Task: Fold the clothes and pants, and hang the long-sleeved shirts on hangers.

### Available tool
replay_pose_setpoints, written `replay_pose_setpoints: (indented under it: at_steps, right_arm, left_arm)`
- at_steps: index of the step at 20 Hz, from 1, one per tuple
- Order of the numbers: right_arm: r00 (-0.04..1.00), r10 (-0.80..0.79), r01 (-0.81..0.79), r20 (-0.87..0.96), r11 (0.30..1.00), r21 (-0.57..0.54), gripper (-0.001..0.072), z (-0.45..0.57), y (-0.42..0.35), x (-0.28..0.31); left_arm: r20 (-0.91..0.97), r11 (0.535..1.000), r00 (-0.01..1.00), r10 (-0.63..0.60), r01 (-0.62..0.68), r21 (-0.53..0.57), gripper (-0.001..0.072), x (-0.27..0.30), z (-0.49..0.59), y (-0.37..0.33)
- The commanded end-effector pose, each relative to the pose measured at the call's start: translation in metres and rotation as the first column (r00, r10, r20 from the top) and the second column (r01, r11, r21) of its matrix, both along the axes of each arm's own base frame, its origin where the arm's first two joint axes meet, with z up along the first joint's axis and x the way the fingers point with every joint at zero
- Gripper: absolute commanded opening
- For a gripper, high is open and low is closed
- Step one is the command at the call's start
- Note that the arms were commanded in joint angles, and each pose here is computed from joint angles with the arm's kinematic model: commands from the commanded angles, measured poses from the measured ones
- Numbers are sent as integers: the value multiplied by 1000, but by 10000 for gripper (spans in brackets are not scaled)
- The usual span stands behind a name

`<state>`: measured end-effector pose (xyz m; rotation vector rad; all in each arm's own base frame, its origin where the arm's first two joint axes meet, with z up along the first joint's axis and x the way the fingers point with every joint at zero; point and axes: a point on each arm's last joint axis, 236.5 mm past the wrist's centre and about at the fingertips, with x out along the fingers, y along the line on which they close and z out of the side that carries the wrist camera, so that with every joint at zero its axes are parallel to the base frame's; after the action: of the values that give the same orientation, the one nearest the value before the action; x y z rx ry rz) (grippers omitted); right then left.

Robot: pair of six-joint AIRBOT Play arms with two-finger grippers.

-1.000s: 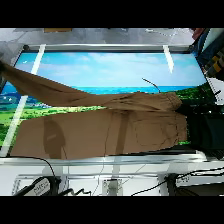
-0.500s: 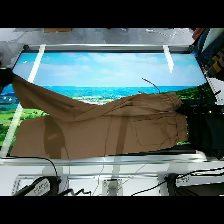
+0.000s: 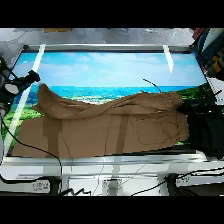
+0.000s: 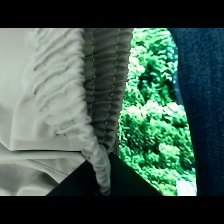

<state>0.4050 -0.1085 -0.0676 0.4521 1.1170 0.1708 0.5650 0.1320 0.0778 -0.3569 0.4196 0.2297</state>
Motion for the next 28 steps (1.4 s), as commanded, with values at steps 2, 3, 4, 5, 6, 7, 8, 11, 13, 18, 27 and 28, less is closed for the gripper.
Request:
replay_pose_setpoints:
  at_steps: [2,3,4,5,6,7,8,11,13,18,27,28]
  right_arm:
    - [1000,-2,2,3,1000,-3,29,1,-1,1]
    - [1000,0,0,2,1000,-1,29,1,0,0]
    - [1000,0,0,2,1000,-1,29,1,0,0]
    - [1000,0,0,2,1000,-1,29,1,0,0]
    - [1000,0,0,2,1000,-1,29,1,0,0]
    - [1000,0,0,2,1000,-1,29,1,0,0]
    - [1000,0,0,2,1000,-1,29,1,0,0]
    - [1000,0,0,2,1000,-1,29,1,0,0]
    - [1000,-1,1,2,1000,0,29,1,0,1]
    - [1000,12,-11,-9,1000,14,29,1,4,-3]
    - [1000,12,-12,-9,1000,14,29,1,4,-3]
    - [1000,12,-11,-9,1000,14,29,1,4,-3]
  left_arm:
    - [56,999,998,35,-36,22,709,-3,23,15]
    - [41,999,999,33,-33,16,708,-13,32,20]
    - [5,1000,1000,30,-30,-2,703,-26,34,26]
    - [-61,999,998,23,-25,-34,695,-43,27,33]
    - [-146,997,989,9,-21,-77,695,-61,12,38]
    - [-245,991,969,-11,-22,-133,695,-82,-9,43]
    - [-334,981,942,-35,-31,-191,694,-103,-29,46]
    - [-535,932,836,-125,-86,-352,689,-155,-89,49]
    - [-585,899,796,-159,-128,-418,689,-166,-120,49]
    - [-527,840,841,-122,-196,-507,616,-127,-172,49]
    - [-446,877,895,-26,-194,-441,16,-92,-161,65]
    - [-428,893,902,-45,-156,-423,16,-91,-147,63]
